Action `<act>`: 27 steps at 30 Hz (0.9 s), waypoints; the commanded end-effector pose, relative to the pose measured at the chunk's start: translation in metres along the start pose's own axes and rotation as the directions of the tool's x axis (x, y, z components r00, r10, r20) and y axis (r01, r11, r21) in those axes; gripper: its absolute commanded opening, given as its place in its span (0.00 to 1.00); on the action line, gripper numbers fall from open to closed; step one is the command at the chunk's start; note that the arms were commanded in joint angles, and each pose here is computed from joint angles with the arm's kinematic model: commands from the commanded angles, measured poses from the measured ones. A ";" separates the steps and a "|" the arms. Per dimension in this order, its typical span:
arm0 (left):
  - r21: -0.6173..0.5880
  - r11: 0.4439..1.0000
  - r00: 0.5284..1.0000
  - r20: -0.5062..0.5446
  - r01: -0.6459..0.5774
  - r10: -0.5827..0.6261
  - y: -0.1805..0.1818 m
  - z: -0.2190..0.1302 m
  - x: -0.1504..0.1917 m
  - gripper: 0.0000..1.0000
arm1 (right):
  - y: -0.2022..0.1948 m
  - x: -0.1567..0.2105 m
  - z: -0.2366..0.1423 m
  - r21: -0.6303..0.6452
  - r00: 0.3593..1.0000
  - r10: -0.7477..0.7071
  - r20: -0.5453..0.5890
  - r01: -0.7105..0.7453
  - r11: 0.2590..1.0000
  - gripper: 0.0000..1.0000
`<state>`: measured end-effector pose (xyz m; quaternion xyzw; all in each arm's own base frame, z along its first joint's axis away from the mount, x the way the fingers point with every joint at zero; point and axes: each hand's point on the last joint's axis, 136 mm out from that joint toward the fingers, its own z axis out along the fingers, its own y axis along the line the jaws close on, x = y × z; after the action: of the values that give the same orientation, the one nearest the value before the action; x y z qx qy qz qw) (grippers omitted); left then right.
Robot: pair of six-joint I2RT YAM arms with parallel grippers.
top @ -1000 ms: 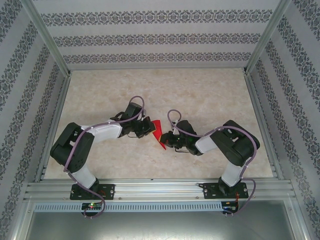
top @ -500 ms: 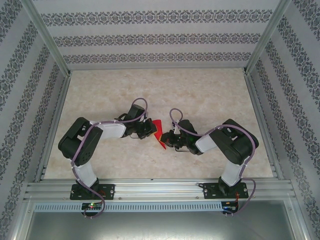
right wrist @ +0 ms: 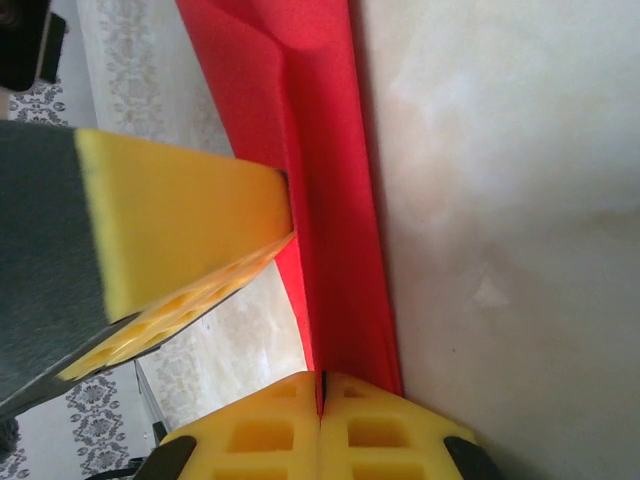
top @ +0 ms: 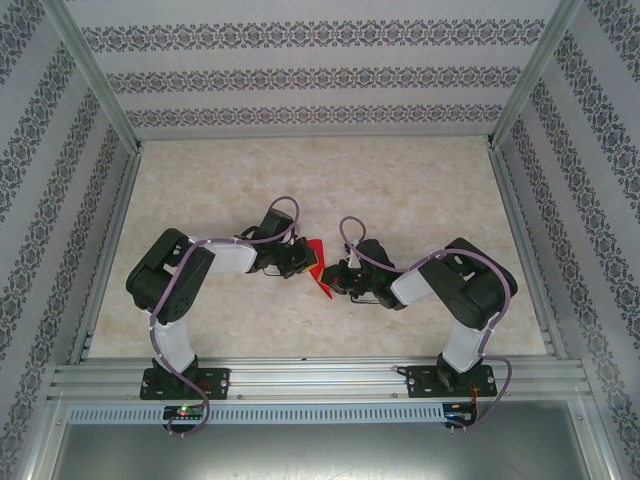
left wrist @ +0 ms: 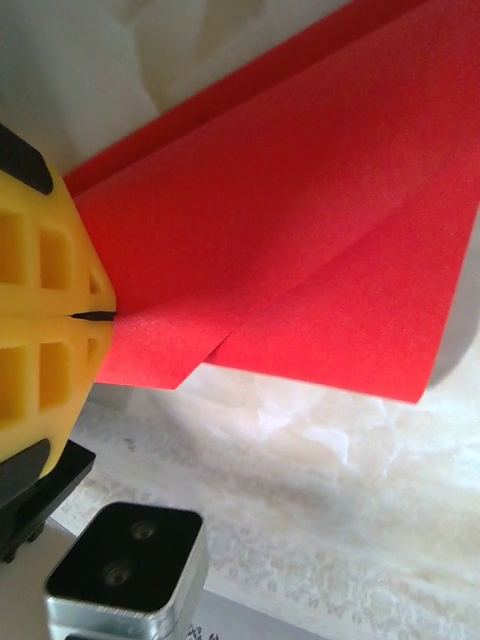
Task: Fold a paper plane with a square sheet of paper (pick it up from the middle)
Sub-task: Fold the wing for the fifth time at the center of the table.
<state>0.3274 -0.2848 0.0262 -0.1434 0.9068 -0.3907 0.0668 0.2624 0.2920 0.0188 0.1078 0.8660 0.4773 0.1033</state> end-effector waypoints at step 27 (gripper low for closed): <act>-0.187 0.980 0.990 -0.111 0.061 -0.082 0.047 0.017 0.024 0.00 | -0.019 0.019 -0.025 0.199 0.995 -0.038 -0.095 0.056 0.978 0.17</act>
<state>0.3267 -0.2894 0.0195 -0.1438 0.9125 -0.3813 0.0363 0.2445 0.2676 0.0186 0.0876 0.9098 0.3966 0.0853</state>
